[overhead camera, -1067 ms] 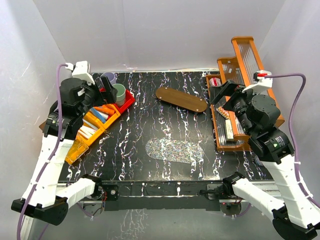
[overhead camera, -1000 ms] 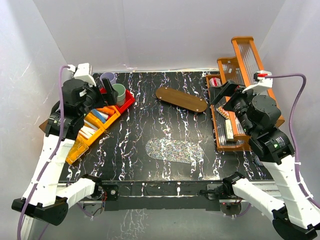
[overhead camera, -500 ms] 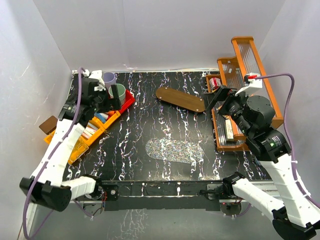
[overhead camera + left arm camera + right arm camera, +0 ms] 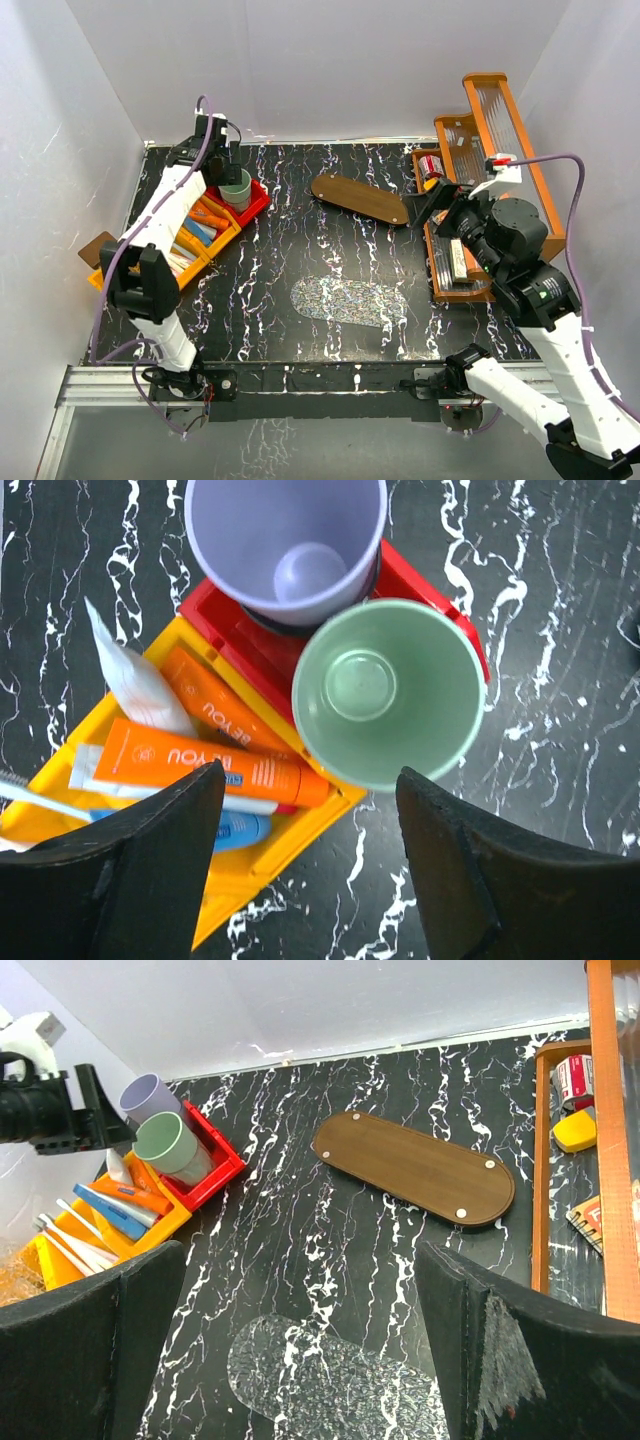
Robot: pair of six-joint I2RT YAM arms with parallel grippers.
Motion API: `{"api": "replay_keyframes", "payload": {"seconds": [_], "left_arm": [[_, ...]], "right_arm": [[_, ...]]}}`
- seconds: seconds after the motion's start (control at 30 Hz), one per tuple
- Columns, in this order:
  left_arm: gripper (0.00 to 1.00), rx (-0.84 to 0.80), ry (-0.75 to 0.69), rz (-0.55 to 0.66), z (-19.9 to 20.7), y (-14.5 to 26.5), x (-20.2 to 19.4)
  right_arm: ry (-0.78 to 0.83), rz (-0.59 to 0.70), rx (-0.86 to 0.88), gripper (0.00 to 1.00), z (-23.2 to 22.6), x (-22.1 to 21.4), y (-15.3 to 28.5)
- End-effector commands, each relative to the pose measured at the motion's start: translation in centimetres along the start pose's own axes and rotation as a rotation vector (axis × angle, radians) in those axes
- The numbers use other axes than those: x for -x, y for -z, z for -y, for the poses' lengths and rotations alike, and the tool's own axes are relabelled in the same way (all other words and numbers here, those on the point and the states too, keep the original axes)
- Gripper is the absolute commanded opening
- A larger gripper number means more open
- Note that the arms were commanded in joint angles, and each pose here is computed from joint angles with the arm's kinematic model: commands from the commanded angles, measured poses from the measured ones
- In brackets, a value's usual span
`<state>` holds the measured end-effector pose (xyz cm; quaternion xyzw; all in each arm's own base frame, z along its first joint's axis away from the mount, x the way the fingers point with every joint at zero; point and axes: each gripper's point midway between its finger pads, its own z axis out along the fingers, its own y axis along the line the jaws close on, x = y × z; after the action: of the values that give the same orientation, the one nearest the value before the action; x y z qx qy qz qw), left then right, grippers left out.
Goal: Prepare toiletry sets of a toothbrush and toothpaste on the tray
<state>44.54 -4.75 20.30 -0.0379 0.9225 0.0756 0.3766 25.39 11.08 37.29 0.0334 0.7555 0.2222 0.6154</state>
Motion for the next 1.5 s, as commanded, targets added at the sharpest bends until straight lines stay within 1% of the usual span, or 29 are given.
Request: {"api": "replay_keyframes", "payload": {"seconds": [0.0,0.17,0.33,0.5,0.57,0.8,0.9,1.0,1.13,1.2,1.3,1.47], "left_arm": [[0.65,0.039,0.01,0.062,-1.2,-0.9,2.8],[0.56,0.027,0.015,0.009,-0.6,-3.5,2.3],[0.47,0.017,0.015,-0.008,0.0,-4.8,2.2],[0.42,0.021,0.019,-0.033,0.2,-5.6,1.5],[0.38,0.019,0.019,-0.034,0.2,-5.7,1.4],[0.29,0.027,0.015,-0.05,0.2,-6.1,0.9],[0.28,0.04,0.01,-0.058,0.0,-6.3,0.6],[0.21,0.04,0.011,-0.054,0.0,-6.3,0.6],[0.2,0.045,0.004,-0.06,-0.1,-6.4,0.5],[0.17,0.045,0.004,-0.059,-0.2,-6.4,0.5],[0.1,0.048,0.001,-0.053,-0.2,-6.2,0.8],[0.0,0.049,0.004,-0.012,-0.6,-4.8,2.3]], "right_arm": [[-0.002,0.054,-0.005,0.98,0.2,1.1,0.6],[0.006,0.051,-0.019,0.98,0.6,0.8,0.5],[0.009,0.038,-0.021,0.98,0.6,0.4,0.1],[0.011,0.027,-0.024,0.98,0.8,-0.1,0.0],[0.012,0.028,-0.027,0.98,0.9,-0.2,0.0],[0.014,0.034,-0.034,0.98,1.1,-0.1,0.2],[0.011,0.039,-0.029,0.98,1.0,0.1,0.3],[0.01,0.044,-0.03,0.98,1.0,0.2,0.4],[0.009,0.043,-0.031,0.98,1.0,0.2,0.4],[0.007,0.043,-0.029,0.98,0.9,0.2,0.4],[0.007,0.047,-0.031,0.98,0.9,0.3,0.4],[0.003,0.059,-0.034,0.98,0.9,0.7,0.5]]}}
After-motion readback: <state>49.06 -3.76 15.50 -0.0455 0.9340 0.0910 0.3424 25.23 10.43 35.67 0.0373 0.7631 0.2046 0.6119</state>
